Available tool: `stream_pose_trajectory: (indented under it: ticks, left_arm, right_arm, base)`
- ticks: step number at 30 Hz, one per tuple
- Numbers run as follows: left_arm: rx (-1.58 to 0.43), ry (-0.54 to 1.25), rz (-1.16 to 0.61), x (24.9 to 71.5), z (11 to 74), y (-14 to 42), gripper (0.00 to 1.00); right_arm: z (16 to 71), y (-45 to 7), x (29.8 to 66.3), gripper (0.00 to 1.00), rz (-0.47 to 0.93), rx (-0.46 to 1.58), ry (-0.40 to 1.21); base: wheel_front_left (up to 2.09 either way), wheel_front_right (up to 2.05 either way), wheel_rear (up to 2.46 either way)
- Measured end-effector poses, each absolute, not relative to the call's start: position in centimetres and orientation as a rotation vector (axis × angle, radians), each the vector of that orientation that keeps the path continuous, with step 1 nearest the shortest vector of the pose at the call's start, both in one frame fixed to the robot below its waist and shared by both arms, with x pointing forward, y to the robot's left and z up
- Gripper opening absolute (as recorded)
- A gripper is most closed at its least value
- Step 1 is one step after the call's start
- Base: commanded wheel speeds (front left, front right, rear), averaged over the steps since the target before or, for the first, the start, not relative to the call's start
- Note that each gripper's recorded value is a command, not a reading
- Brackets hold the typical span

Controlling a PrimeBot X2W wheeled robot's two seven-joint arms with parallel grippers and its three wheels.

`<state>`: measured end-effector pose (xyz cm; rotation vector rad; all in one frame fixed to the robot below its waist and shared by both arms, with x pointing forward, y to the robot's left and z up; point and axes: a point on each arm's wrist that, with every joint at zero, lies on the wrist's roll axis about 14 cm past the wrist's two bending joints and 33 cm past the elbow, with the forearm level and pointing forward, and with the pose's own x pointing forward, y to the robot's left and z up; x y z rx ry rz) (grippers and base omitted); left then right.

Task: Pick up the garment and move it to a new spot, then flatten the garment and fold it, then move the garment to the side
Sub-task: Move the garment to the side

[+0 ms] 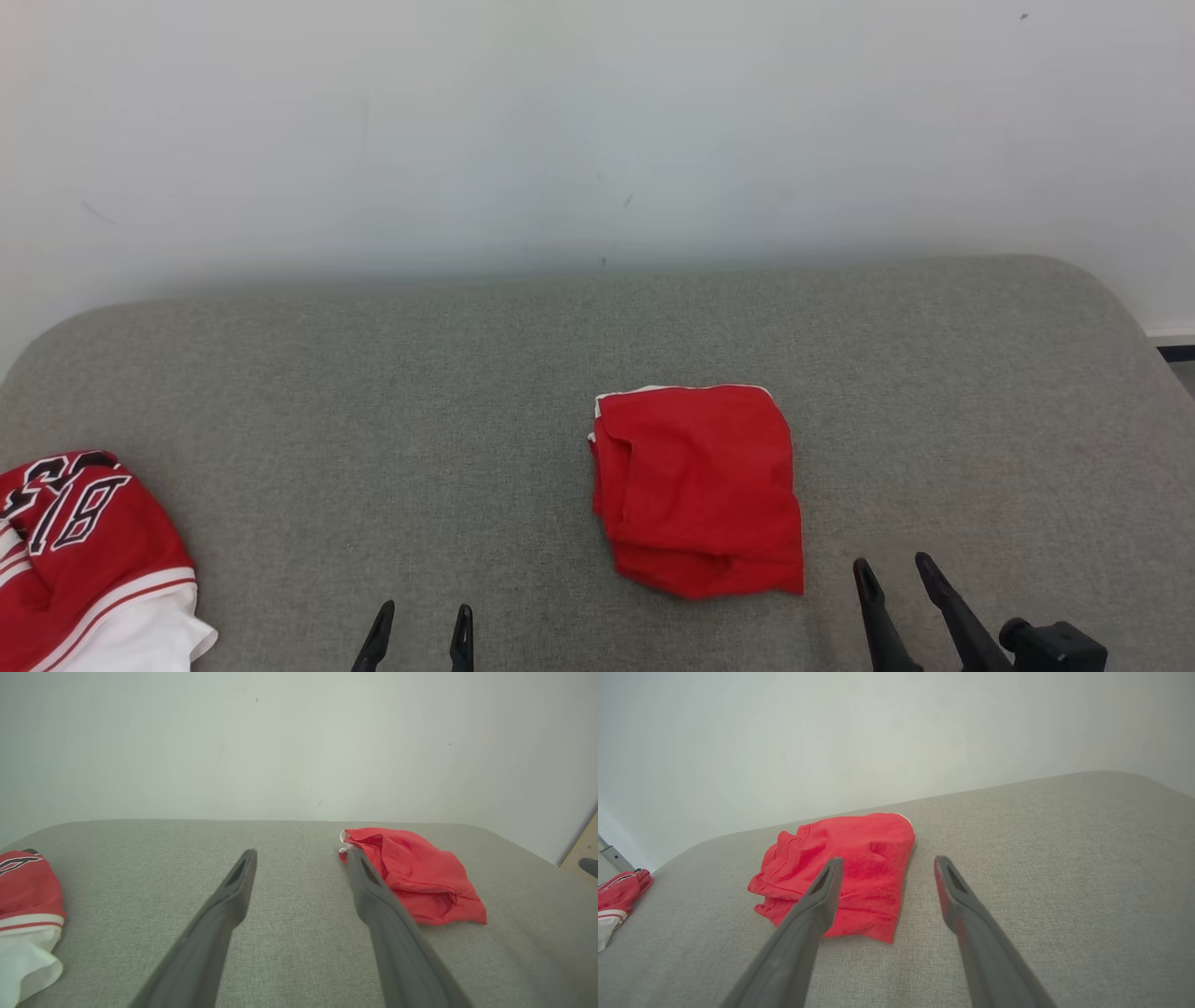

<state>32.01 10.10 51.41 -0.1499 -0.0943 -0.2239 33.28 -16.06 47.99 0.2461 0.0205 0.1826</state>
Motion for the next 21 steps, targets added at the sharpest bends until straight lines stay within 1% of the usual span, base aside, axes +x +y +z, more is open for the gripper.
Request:
stream_pose_trajectory:
  ticks: [4, 7, 9, 10, 14, 21]
  left_arm:
    - [-0.149, -0.077, -0.223, 32.1, 50.9, 10.2, 1.00]
    - [-0.148, -0.064, -0.221, 32.0, 50.5, 10.3, 1.00]
    - [-0.150, -0.061, -0.218, 32.1, 50.3, 10.4, 1.00]
    - [-0.151, -0.057, -0.210, 32.1, 50.2, 10.6, 1.00]
    - [-0.148, -0.045, -0.200, 32.1, 49.8, 10.9, 1.00]
    - [-0.140, -0.029, -0.195, 33.3, 49.4, 11.3, 1.00]
  right_arm:
    - [47.8, -14.8, 34.4, 1.00, 0.234, 0.265, 0.041]
    - [47.8, -13.9, 35.5, 1.00, 0.265, 0.333, 0.064]
    - [46.5, -13.4, 36.3, 1.00, 0.293, 0.386, 0.134]
    - [46.3, -13.8, 37.2, 1.00, 0.285, 0.434, 0.162]
    - [46.2, -14.9, 39.6, 1.00, 0.247, 0.527, 0.200]
    - [44.2, -14.4, 42.6, 1.00, 0.216, 0.675, 0.325]
  base:
    - [0.00, 0.00, 0.00]
    - [0.00, 0.00, 0.00]
    - [0.00, 0.00, 0.00]
    - [0.00, 0.00, 0.00]
    - [0.00, 0.00, 0.00]
    - [0.00, 0.00, 0.00]
